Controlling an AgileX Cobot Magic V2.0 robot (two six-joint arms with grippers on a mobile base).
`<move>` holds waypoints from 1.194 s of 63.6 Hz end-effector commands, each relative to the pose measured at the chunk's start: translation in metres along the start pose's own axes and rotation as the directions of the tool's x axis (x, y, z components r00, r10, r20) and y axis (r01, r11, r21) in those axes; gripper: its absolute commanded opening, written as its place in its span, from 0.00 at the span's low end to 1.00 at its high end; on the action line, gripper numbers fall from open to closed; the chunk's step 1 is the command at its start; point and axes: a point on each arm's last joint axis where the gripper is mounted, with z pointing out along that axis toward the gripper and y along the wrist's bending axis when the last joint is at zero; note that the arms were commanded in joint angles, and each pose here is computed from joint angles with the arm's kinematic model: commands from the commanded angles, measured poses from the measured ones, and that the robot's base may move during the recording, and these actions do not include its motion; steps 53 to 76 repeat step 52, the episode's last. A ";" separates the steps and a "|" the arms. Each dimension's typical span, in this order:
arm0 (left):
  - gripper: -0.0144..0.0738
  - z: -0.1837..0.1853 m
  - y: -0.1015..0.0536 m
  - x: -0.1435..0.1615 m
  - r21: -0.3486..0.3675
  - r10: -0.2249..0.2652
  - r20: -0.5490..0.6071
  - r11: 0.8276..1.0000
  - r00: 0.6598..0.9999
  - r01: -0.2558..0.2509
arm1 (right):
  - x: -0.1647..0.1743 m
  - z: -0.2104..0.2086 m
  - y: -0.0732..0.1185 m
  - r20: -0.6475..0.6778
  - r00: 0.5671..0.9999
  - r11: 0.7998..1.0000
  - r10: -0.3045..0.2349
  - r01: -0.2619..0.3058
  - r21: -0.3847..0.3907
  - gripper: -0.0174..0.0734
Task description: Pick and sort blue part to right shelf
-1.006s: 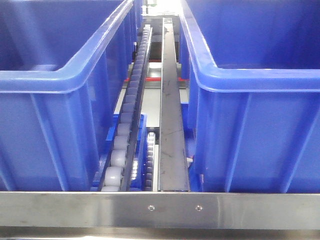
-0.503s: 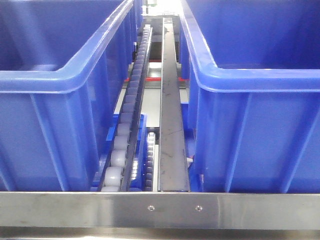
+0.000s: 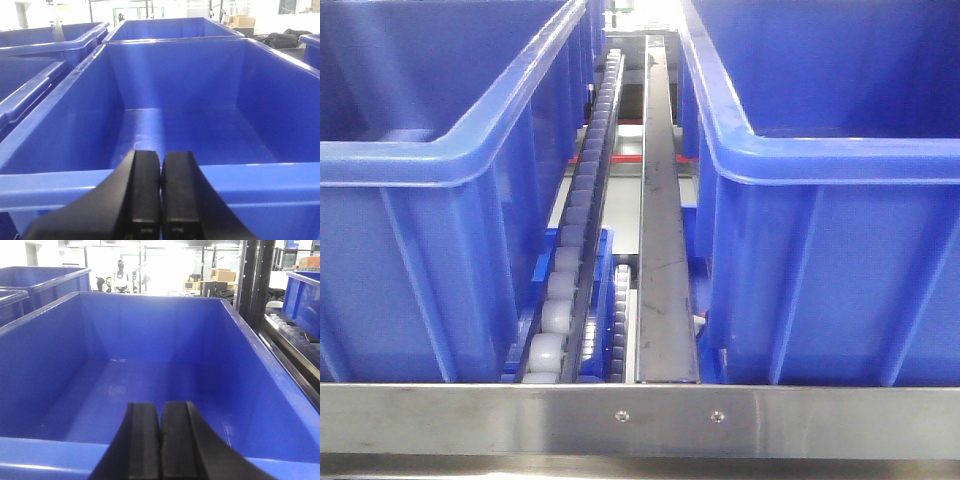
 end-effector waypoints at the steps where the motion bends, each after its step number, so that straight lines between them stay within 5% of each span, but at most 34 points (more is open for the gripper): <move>1: 0.31 -0.002 0.001 -0.001 -0.006 -0.020 0.082 1.000 0.996 0.021 | -0.017 -0.003 0.000 0.134 0.991 1.000 -0.010 0.010 0.006 0.25; 76: 0.31 -0.002 0.001 -0.001 -0.006 -0.021 0.082 1.000 0.996 0.022 | -0.017 -0.003 0.000 0.134 0.991 1.000 -0.010 0.010 0.006 0.25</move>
